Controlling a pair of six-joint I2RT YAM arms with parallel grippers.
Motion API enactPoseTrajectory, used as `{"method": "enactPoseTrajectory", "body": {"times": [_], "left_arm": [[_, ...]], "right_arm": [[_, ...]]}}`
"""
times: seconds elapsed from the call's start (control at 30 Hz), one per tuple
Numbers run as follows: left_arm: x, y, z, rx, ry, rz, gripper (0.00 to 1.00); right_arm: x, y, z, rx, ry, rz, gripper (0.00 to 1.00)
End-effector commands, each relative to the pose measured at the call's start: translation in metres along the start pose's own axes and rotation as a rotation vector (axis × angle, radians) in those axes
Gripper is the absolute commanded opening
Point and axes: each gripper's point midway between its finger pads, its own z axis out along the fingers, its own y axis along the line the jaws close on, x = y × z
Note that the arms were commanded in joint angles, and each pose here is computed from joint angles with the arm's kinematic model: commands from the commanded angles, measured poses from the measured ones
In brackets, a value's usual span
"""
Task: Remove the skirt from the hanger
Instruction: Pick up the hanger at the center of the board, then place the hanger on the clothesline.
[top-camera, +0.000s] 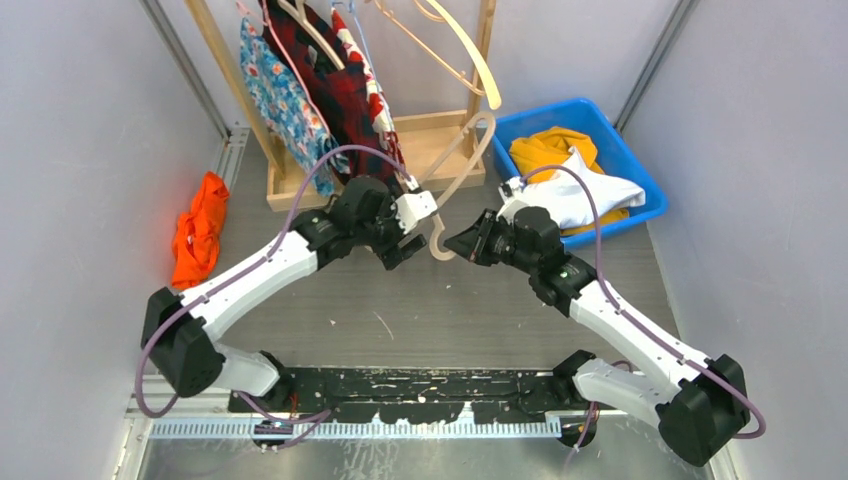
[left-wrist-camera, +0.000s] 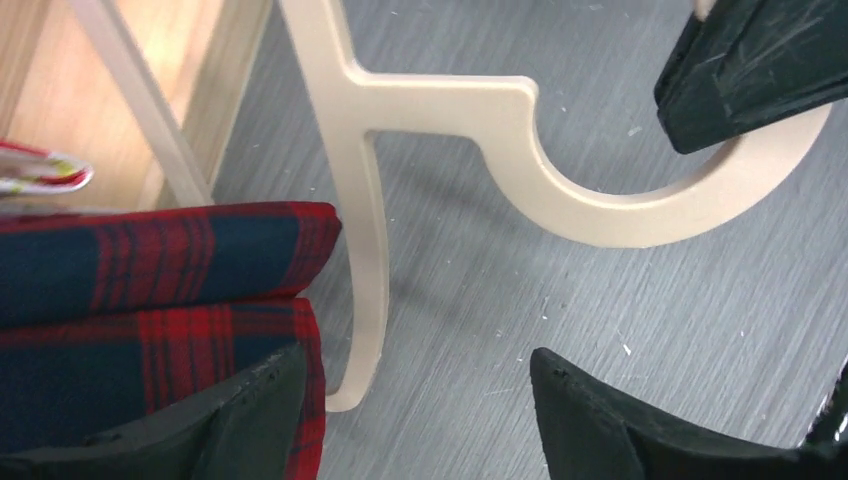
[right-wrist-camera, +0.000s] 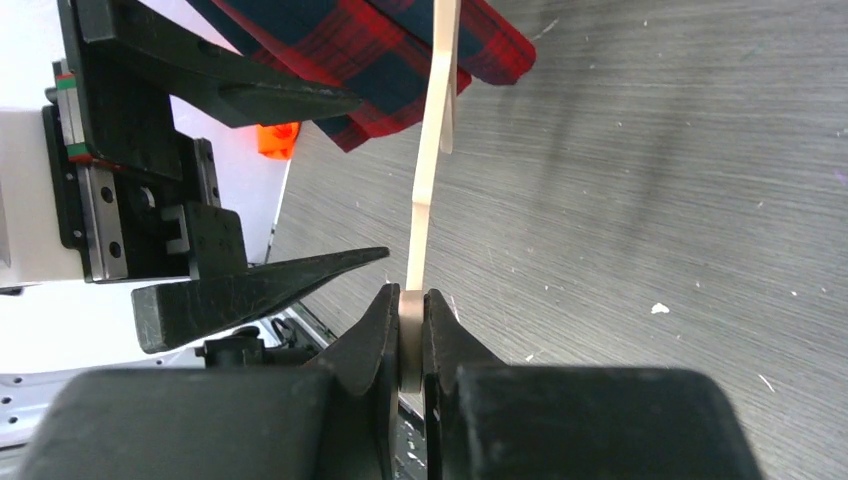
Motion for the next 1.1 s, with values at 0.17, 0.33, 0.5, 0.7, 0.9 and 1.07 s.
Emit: {"method": "enactPoseTrajectory", "body": {"times": [0.17, 0.33, 0.5, 0.7, 0.9, 1.07], "left_arm": [[-0.018, 0.027, -0.002, -0.251, -0.203, -0.026, 0.99], [-0.015, 0.037, 0.010, -0.398, -0.181, 0.022, 0.99], [-0.038, 0.054, 0.011, -0.607, -0.207, 0.101, 0.99], [-0.057, 0.069, 0.017, -0.860, -0.231, 0.158, 0.99], [-0.068, 0.077, 0.020, -1.067, -0.211, 0.213, 0.99], [-0.075, 0.079, 0.016, -1.109, -0.204, 0.223, 0.07]], "right_arm": [[-0.043, 0.051, -0.012, -0.094, -0.088, -0.029, 0.01], [-0.055, 0.068, -0.030, -0.098, -0.111, 0.010, 0.01], [-0.064, 0.089, -0.046, -0.130, -0.108, 0.032, 0.01], [-0.065, 0.100, -0.064, -0.148, -0.103, 0.036, 0.01], [-0.068, 0.102, -0.085, -0.130, -0.126, 0.006, 0.01], [-0.069, 0.104, -0.089, -0.134, -0.135, 0.003, 0.01]]}}
